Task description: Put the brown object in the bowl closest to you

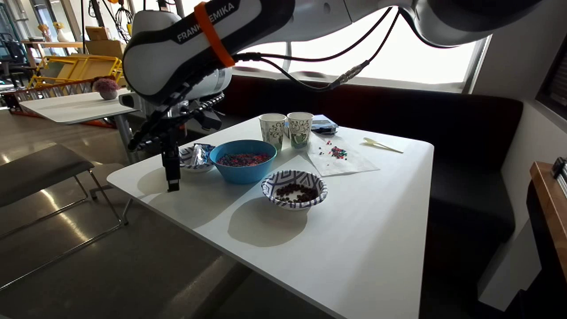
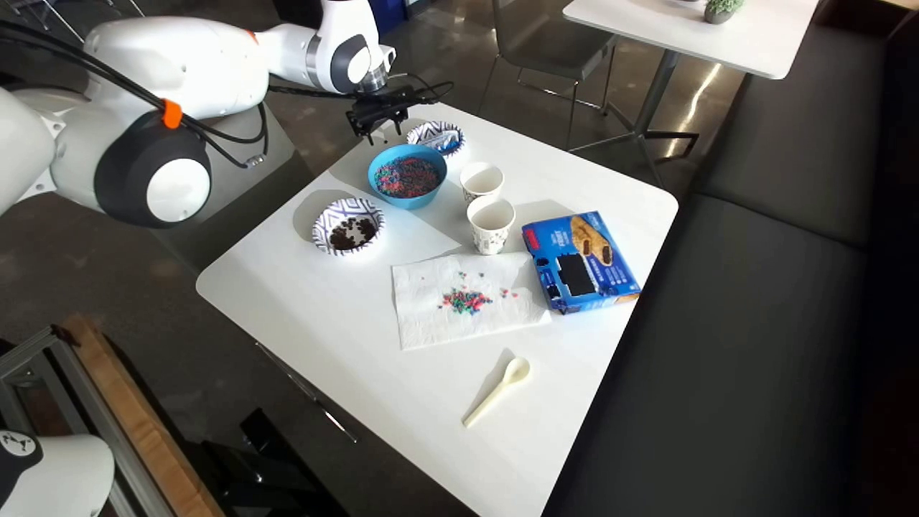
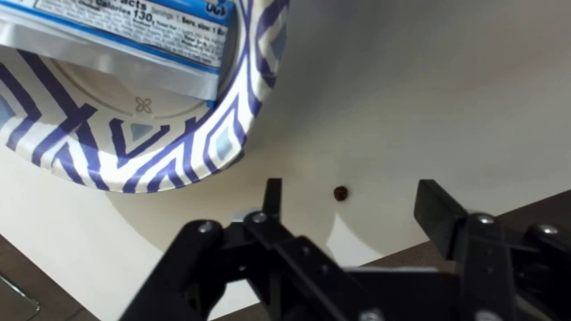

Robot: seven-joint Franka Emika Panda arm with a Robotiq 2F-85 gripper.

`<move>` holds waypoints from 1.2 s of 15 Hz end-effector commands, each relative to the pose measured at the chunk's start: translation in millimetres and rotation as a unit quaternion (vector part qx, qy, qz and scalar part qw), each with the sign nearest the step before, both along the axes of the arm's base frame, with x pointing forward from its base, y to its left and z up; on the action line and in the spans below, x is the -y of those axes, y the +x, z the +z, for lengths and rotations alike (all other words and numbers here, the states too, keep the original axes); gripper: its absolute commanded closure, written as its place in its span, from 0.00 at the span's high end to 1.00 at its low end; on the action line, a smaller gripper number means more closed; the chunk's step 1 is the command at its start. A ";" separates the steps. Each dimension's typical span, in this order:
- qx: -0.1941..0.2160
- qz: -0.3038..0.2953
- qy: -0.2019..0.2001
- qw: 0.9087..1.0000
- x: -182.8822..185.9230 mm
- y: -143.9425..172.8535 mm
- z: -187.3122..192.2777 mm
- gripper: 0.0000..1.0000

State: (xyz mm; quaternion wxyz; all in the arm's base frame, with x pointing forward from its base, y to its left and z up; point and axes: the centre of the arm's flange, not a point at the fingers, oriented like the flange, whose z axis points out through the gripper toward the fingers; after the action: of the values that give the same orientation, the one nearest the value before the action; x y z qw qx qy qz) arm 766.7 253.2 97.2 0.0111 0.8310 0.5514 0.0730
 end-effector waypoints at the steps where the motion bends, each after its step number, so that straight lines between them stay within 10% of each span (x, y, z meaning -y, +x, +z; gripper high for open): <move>1: -0.004 0.013 0.030 0.999 -7.6 48.8 -18.9 0.73; 18: -0.014 0.027 0.085 0.996 -2.2 60.3 -37.0 0.45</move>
State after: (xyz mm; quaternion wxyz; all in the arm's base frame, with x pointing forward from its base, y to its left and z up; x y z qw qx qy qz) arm 768.3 241.1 86.5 -0.0556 0.8168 0.5653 0.1008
